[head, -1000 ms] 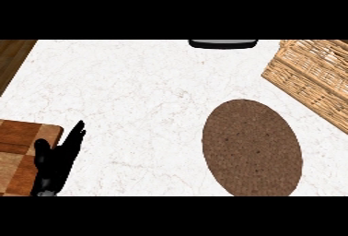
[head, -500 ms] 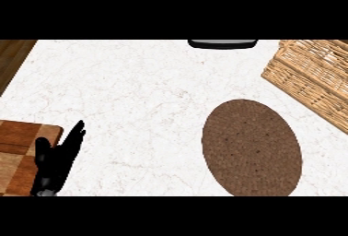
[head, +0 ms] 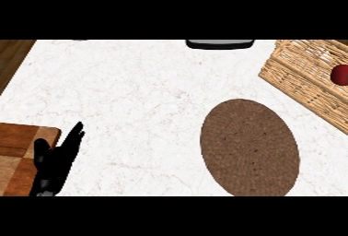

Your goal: Pick the tomato from the placemat and place it in the basket

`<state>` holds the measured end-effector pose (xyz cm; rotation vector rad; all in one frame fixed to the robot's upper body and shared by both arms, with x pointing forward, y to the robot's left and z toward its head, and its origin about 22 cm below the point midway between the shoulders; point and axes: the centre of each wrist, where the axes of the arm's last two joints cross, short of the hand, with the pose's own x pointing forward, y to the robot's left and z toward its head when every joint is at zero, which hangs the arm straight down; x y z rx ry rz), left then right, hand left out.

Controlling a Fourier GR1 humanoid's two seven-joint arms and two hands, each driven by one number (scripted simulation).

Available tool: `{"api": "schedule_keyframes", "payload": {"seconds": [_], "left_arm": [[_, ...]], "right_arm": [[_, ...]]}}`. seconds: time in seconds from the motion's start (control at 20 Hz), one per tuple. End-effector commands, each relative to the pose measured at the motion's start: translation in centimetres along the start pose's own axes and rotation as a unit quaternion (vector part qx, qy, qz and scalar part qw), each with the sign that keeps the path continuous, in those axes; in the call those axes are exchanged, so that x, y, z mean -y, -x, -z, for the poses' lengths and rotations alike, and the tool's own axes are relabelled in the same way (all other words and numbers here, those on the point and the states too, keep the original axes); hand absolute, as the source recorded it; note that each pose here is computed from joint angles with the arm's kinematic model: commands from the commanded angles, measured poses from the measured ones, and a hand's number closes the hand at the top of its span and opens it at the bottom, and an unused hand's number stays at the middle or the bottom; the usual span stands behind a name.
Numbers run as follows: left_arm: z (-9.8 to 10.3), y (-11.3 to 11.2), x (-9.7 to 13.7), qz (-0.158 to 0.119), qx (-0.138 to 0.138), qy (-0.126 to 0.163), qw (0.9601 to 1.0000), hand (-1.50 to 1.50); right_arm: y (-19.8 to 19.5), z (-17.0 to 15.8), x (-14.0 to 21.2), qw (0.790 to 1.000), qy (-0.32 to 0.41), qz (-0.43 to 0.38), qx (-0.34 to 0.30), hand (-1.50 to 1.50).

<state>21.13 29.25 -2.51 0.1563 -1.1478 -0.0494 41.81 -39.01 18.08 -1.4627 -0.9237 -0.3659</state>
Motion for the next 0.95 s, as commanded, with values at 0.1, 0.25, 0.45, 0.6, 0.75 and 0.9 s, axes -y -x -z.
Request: {"api": "schedule_keyframes", "payload": {"seconds": [0.1, 0.25, 0.45, 0.6, 0.75, 0.9], "left_arm": [[0.3, 3.0, 0.0, -0.001, -0.061, -0.001, 0.9982, 0.00], [-0.4, 2.8, 0.8, 0.001, -0.070, -0.004, 0.9976, 0.00], [-1.5, 2.2, -1.3, -0.004, -0.078, -0.008, 0.9969, 0.00], [-1.1, 3.6, -0.7, -0.014, -0.080, -0.014, 0.9966, 0.00], [-1.0, 3.0, -0.7, -0.007, -0.080, -0.013, 0.9967, 0.00], [-2.0, 4.2, -2.8, -0.025, -0.072, -0.031, 0.9966, 0.00]], "right_arm": [[0.2, 0.6, 0.9, 1.000, 0.013, -0.007, 0.021, -1.50], [0.3, 1.4, 3.3, 0.999, 0.027, 0.032, 0.027, -1.50], [0.9, 1.4, 4.0, 0.995, 0.061, 0.079, 0.005, -1.50], [1.9, 1.5, 5.3, 0.991, 0.069, 0.110, -0.024, -1.50], [2.3, 2.3, 8.3, 0.988, 0.104, 0.108, -0.038, -1.50], [5.9, 2.5, 10.6, 0.990, 0.095, 0.098, -0.047, -1.50]]}}
